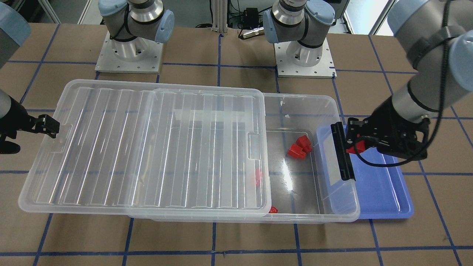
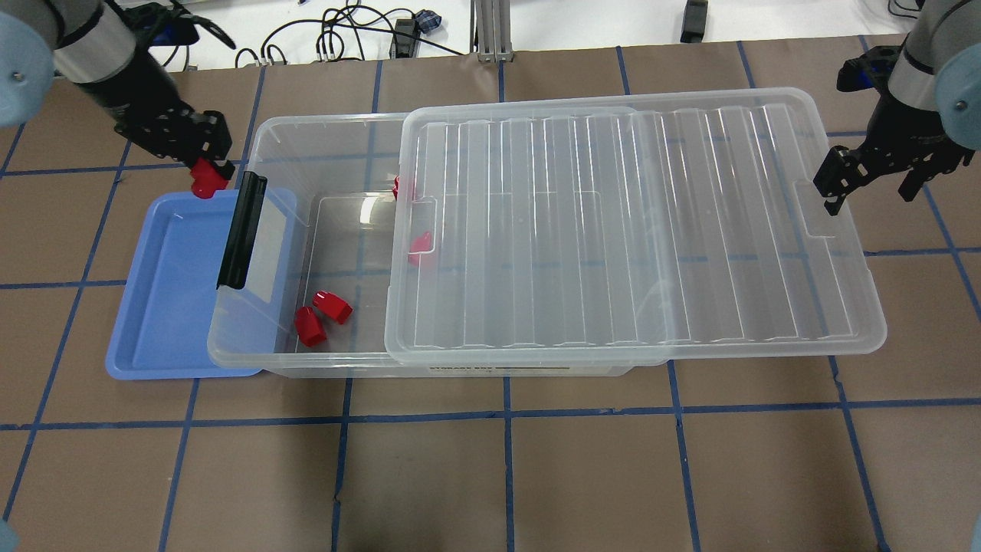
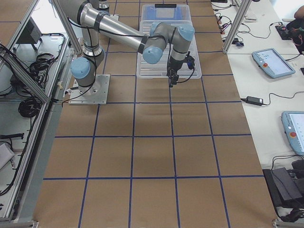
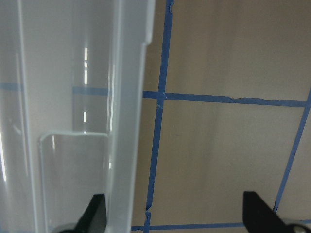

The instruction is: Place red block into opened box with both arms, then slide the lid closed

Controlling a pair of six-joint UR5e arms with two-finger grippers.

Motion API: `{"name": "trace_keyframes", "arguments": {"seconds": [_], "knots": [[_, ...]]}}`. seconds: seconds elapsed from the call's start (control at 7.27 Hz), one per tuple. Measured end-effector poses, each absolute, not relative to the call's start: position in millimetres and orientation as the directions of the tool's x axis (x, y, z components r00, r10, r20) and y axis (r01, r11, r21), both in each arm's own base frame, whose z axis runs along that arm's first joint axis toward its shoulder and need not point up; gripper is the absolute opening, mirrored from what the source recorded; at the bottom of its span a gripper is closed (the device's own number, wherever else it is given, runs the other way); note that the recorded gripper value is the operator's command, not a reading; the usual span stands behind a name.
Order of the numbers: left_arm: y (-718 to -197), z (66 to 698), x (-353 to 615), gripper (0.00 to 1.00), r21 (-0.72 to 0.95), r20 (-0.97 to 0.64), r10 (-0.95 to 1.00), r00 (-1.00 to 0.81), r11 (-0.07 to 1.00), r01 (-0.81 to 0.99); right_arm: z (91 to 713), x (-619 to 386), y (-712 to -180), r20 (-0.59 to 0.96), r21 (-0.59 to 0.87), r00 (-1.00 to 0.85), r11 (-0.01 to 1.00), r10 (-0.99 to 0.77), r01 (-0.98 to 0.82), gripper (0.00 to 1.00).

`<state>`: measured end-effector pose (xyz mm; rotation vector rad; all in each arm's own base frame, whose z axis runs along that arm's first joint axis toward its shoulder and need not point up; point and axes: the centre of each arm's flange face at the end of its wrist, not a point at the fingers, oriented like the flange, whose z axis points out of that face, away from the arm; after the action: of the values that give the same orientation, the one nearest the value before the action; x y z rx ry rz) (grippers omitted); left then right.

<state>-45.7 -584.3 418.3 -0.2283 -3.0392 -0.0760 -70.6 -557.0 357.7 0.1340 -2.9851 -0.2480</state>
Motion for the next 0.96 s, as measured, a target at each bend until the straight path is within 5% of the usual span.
{"name": "trace_keyframes", "arguments": {"seconds": [0.96], "knots": [[-556.4,286.3,-108.6,0.03,-0.017,0.025,0.015,-1.000,1.000,0.014,384.4,-70.6,-560.3,0.153,0.126,-0.984,0.990,-0.086,-0.066,1.00]]}}
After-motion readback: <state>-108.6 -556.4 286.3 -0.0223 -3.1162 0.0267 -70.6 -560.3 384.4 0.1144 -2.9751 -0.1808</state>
